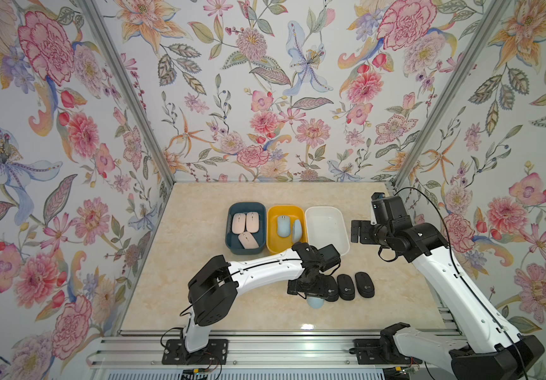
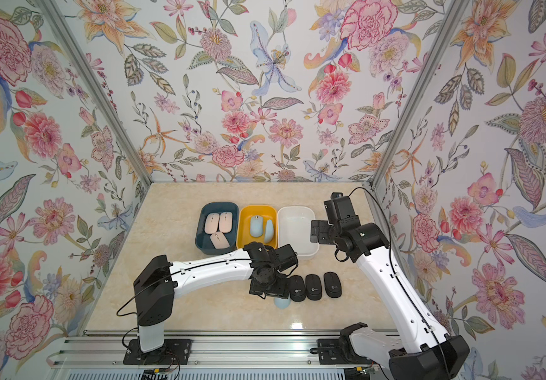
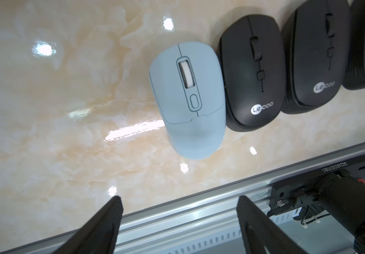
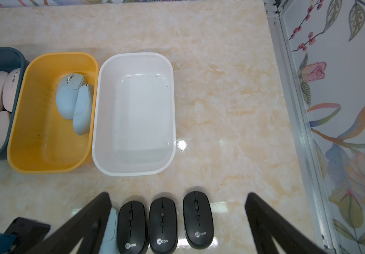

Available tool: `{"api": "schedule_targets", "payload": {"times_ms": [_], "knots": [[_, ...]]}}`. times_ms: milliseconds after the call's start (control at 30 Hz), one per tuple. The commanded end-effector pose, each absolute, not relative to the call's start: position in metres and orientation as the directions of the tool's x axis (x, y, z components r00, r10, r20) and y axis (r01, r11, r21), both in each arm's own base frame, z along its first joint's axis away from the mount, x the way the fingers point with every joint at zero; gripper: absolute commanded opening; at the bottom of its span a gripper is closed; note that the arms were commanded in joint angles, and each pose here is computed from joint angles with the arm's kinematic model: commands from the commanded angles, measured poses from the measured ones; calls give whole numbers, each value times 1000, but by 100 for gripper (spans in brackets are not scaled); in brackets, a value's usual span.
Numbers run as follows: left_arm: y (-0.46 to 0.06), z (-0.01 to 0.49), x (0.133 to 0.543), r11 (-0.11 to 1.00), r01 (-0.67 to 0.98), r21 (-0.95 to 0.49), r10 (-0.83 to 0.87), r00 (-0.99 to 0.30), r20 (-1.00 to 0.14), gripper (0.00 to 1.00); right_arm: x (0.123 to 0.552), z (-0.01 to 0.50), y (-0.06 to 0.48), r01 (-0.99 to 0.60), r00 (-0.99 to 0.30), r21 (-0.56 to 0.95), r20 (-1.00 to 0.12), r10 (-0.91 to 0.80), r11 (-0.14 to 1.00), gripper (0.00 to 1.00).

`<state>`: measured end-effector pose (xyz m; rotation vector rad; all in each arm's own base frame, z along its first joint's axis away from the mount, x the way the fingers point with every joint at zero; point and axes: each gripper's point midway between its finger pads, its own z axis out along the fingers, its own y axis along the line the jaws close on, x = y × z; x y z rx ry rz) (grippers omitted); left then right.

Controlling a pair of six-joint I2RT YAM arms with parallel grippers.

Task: Place the mice by color into the storage box
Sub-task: Pick up the mouse from the center of the board.

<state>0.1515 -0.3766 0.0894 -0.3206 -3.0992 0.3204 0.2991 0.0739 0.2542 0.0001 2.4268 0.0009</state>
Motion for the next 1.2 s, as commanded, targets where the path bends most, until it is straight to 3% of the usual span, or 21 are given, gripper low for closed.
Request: {"api": "schedule_targets", "payload": {"times_ms": [0, 667, 1167], "knots": [[-386, 84, 146, 954, 200, -222, 206, -979, 3, 85, 292, 250, 68, 10, -765, -15, -645, -2, 1000, 99], [-406, 59, 158, 948, 229, -219, 244, -969, 43, 85, 286, 246, 62, 16, -769, -19, -640, 0, 1000, 99], [-393, 43, 175, 969, 184, -164, 197, -978, 68, 83, 289, 244, 59, 23, -769, -21, -639, 4, 1000, 99]]}}
